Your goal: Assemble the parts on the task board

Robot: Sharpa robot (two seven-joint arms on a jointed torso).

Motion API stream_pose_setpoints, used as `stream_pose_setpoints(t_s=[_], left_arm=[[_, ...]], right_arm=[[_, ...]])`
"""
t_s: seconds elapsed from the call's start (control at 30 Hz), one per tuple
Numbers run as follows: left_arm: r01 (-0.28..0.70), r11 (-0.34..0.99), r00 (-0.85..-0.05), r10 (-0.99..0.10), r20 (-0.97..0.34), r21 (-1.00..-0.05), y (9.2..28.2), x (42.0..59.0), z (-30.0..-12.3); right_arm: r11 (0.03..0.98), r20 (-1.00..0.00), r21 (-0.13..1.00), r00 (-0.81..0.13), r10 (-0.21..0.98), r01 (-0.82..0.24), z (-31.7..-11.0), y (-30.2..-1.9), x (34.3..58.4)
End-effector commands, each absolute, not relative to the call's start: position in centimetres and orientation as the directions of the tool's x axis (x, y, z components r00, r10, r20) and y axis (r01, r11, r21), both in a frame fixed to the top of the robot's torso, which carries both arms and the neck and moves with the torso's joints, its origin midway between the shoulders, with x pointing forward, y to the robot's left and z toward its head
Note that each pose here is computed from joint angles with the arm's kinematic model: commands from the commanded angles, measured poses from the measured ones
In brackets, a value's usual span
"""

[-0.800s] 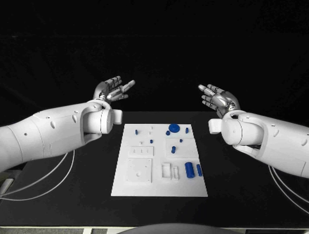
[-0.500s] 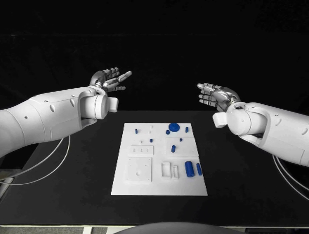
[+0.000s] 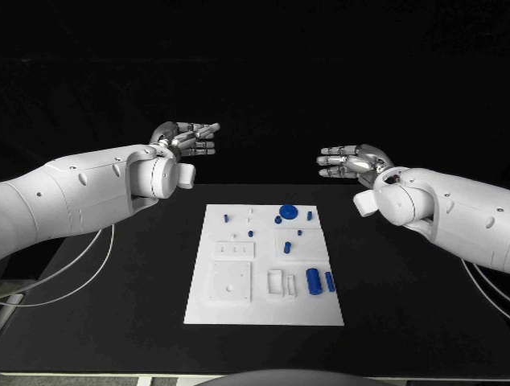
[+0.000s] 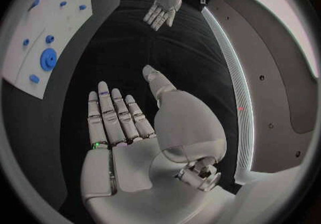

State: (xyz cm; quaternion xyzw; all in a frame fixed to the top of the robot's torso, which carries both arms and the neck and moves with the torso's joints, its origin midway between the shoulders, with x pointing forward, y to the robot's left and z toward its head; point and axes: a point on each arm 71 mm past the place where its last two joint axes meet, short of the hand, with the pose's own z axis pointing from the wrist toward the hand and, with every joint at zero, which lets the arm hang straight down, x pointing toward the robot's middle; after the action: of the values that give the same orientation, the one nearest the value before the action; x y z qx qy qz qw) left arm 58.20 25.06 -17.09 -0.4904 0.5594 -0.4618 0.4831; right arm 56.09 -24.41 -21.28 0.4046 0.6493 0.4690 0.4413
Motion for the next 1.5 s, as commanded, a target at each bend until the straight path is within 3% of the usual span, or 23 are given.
stream_pose_setpoints(t_s=[0.03, 0.33, 0.63, 0.9, 1.5], left_arm=[[-0.093, 0.084, -0.108, -0.991, -0.074, -0.992, 24.7, 57.9, -17.0], [-0.056, 0.125, -0.166, -0.98, -0.114, -0.991, 24.7, 56.4, -16.0], [-0.022, 0.113, -0.245, -0.964, -0.104, -0.993, 23.5, 54.5, -14.4], [-0.001, 0.089, -0.302, -0.95, -0.084, -0.996, 22.5, 52.8, -13.3], [0.023, 0.069, -0.356, -0.932, -0.073, -0.997, 21.5, 51.5, -12.1]], right_arm=[[0.459, -0.453, 0.887, -0.307, 0.837, -0.055, -20.7, -23.9, 56.2], [0.664, -0.711, 0.702, -0.307, 0.633, -0.256, -20.2, -22.2, 56.2], [0.778, -0.879, 0.476, -0.258, 0.402, -0.41, -19.0, -20.2, 56.2], [0.82, -0.948, 0.317, -0.196, 0.252, -0.476, -18.4, -19.0, 56.2], [0.833, -0.992, 0.095, -0.119, 0.036, -0.545, -18.3, -16.2, 55.8]])
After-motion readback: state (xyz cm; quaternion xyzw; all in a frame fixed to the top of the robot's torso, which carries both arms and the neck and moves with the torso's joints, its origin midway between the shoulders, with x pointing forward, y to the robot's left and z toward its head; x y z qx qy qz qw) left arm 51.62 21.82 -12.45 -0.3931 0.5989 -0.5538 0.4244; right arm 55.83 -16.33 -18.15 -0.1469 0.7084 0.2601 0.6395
